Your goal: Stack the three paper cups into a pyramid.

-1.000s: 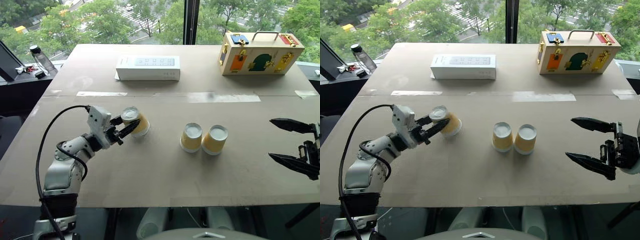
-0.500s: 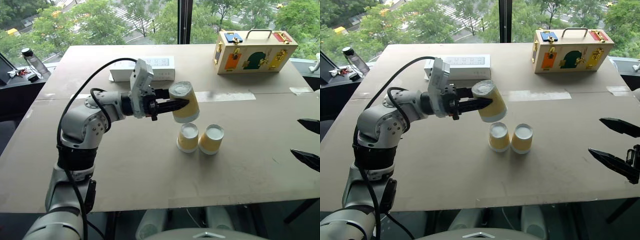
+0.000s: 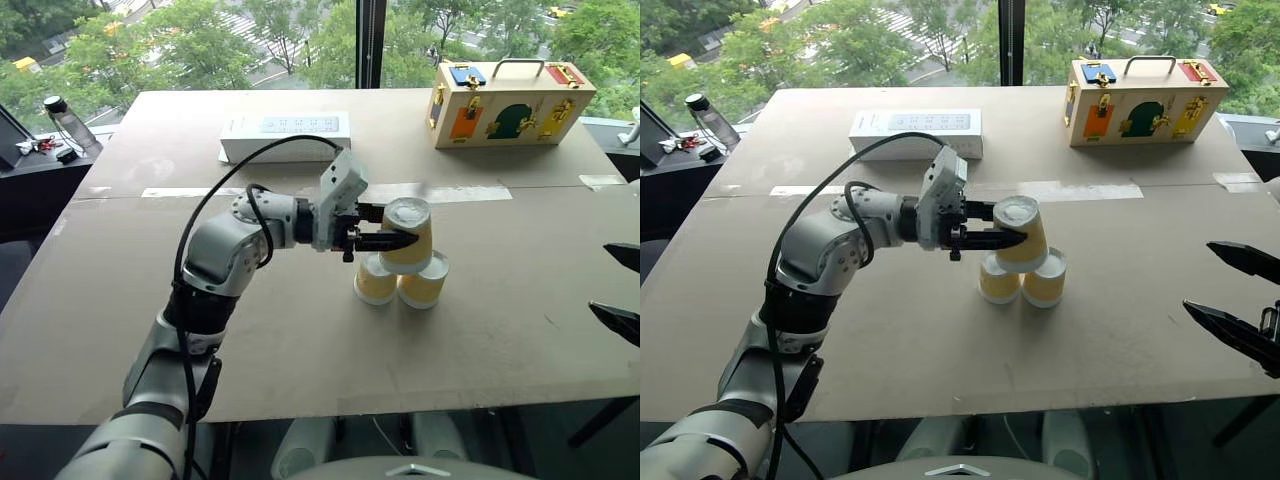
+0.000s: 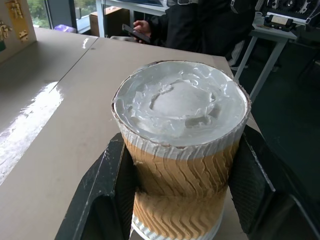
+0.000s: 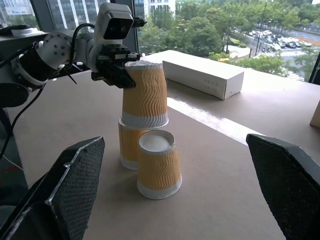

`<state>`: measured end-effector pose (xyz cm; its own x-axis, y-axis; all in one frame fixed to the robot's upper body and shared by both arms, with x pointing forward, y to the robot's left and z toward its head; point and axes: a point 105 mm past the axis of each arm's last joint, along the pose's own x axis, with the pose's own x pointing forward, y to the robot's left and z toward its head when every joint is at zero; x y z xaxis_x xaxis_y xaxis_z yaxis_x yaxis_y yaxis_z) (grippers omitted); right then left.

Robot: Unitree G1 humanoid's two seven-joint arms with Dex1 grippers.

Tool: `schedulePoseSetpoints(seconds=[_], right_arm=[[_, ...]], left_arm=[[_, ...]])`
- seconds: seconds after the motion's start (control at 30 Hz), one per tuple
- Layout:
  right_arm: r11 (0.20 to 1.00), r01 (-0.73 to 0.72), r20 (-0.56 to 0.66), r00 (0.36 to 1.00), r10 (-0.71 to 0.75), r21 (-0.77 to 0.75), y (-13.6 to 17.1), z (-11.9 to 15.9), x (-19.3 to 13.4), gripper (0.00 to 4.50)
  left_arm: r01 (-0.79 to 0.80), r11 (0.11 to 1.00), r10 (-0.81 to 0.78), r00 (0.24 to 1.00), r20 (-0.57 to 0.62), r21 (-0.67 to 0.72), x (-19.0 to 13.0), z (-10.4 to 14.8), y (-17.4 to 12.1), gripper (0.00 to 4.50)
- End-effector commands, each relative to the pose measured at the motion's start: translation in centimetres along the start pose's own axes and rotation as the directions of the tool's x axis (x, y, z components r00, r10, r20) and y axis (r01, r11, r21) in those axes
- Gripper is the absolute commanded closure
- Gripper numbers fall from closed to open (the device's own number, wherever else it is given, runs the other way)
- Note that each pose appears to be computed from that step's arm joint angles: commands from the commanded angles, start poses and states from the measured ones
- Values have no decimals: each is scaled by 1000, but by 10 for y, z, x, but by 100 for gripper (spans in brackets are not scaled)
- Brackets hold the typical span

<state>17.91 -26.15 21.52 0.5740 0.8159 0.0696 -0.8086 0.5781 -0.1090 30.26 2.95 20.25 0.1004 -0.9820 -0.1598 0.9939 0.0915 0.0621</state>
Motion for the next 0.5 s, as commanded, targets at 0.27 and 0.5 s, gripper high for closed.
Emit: schedulePoseSetpoints(seconds=[0.27,0.5], right_arm=[[999,3,6,1000,-3,-39,1,2,-4,0],[999,-17,2,1000,17,-37,5,3,5,0]], left_arm=[[26,997,-27,1000,16,69,11,11,-2,206],[-27,997,22,998,66,77,0,21,1,4]])
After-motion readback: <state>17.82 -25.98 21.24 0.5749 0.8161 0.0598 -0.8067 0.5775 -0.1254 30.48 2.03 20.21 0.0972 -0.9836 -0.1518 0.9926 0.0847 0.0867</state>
